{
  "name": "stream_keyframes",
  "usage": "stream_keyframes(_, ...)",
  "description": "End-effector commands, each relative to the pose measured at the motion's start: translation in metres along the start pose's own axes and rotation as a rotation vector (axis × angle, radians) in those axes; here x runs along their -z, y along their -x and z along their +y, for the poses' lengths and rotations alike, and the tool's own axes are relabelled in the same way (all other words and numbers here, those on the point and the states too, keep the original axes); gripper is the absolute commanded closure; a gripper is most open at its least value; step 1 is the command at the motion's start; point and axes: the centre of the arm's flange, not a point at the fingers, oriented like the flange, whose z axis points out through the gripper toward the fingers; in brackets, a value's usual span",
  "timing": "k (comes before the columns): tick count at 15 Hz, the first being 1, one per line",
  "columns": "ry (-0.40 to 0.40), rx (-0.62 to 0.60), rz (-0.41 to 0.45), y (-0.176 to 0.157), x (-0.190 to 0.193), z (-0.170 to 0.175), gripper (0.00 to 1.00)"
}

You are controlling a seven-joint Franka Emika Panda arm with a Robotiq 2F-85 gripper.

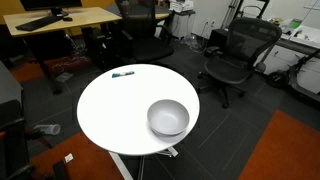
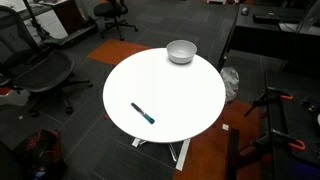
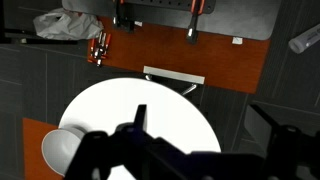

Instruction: Pick the marker and put it in the bowl

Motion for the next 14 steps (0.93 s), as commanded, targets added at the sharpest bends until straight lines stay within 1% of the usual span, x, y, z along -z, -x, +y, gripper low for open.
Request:
stream_keyframes(1, 0.0, 0.0, 0.0, 0.0, 0.0, 0.0, 0.0)
stream_keyframes(13, 0.0, 0.0, 0.0, 0.0, 0.0, 0.0, 0.0)
stream_keyframes(14, -0.004, 0.006, 0.007, -0.0066, 0.0018, 0.0038, 0.0)
